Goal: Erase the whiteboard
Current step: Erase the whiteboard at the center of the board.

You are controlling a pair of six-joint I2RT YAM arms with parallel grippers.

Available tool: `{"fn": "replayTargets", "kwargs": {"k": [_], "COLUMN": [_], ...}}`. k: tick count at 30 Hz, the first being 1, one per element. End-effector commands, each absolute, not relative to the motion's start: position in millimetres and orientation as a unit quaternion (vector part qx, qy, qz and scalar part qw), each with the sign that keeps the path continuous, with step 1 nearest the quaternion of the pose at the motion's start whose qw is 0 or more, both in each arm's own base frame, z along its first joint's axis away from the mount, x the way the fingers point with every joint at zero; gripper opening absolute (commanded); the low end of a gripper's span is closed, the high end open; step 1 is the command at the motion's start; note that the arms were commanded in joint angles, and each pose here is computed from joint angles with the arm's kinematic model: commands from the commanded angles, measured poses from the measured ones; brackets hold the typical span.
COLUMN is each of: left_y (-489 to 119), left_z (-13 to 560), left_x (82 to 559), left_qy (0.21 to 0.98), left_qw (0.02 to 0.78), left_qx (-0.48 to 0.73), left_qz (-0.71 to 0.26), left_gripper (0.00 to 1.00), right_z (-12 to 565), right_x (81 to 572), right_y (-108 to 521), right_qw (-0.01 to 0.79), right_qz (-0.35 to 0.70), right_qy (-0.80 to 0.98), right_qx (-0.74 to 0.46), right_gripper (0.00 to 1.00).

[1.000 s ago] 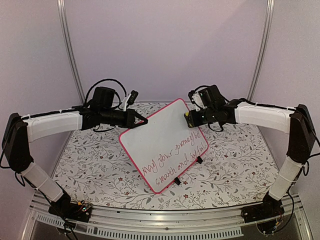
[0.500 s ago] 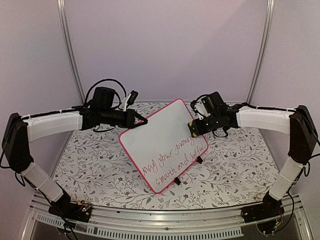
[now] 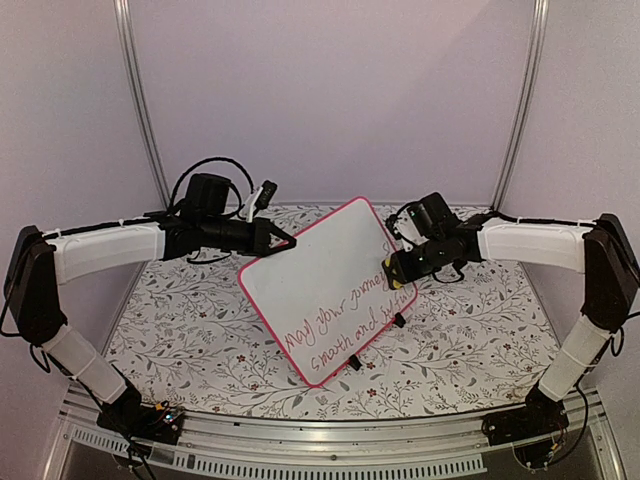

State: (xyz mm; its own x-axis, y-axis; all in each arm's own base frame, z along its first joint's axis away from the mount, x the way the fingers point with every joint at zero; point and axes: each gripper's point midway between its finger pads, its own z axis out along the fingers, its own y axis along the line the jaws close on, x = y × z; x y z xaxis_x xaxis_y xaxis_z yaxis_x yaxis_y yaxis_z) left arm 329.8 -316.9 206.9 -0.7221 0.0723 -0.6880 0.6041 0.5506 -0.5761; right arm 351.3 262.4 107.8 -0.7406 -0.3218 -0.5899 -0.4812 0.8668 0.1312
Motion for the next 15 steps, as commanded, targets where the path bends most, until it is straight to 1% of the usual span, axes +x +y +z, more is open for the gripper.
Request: {"fn": "replayTargets", "kwargs": {"k": [1,8,12,15], "left_y": [-326,-327,-327,-327], "left_z": [172,173,175,176], "left_x": [312,312,311,311], "left_qy": [0.837,0.836,0.834,0.834], "left_qw": [0.282,0.282,0.284,0.284], "left_qx": [0.252,0.252,0.253,0.253], "left_qz": [-0.397,-0.399,-0.400,-0.401], "left_gripper": [0.00,0.00,0.00,0.00], "right_z": [140,165,160,146], "right_x": [378,404,404,395], "right_y": [271,281,280,275], "right_qw": [0.315,0.333,0.326,0.309], "right_qz": [0.150,0.150,0.148,0.144], "right_qy": [0.914,0.906,0.909,0.916], "right_qx": [-0.208,-0.214,-0.213,-0.212], "right_gripper": [0.30,0.30,0.30,0.30]}}
